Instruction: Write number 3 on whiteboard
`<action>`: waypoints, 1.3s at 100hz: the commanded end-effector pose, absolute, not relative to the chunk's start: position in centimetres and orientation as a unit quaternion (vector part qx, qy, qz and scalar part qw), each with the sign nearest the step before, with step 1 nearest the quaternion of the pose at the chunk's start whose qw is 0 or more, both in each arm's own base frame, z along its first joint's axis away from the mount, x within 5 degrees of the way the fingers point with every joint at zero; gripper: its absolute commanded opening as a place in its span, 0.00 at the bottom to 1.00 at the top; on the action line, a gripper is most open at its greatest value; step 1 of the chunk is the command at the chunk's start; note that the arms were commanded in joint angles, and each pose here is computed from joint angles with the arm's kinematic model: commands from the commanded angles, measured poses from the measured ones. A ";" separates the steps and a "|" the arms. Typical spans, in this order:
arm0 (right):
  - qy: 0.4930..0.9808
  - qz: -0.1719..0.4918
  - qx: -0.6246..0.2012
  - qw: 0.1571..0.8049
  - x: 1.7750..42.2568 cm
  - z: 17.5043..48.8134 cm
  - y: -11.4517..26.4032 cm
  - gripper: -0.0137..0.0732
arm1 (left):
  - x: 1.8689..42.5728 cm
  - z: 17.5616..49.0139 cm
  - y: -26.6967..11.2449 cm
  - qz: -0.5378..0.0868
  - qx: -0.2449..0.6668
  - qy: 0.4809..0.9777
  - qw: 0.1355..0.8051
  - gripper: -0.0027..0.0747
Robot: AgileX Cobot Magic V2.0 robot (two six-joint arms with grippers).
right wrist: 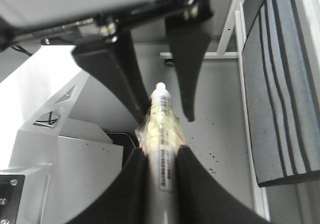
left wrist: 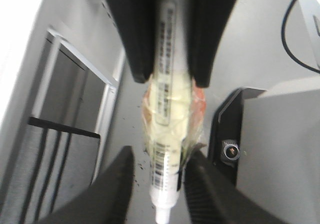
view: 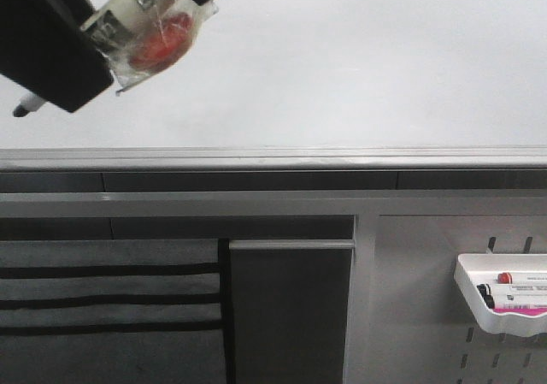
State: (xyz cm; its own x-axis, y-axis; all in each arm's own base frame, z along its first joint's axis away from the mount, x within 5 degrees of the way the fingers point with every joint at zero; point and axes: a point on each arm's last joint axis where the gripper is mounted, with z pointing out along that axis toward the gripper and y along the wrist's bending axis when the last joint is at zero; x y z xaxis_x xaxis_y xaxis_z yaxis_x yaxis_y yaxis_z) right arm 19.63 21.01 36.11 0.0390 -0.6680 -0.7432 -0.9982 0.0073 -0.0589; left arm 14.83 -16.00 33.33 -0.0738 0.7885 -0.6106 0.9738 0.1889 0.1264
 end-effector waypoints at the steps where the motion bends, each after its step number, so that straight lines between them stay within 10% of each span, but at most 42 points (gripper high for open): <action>1: 0.639 0.259 -0.624 0.368 18.8 39.0 20.2 0.18 | 14.4 36.0 -15.5 -0.172 0.578 0.710 0.363 0.53; 60: 0.829 0.175 -0.265 0.460 16.7 37.7 9.1 0.18 | 11.4 35.4 -5.2 -0.138 0.218 0.801 0.539 0.58; 130: 0.846 0.203 -0.281 0.406 24.3 41.5 12.4 0.18 | 11.6 33.9 -4.5 -0.136 0.171 0.798 0.561 0.58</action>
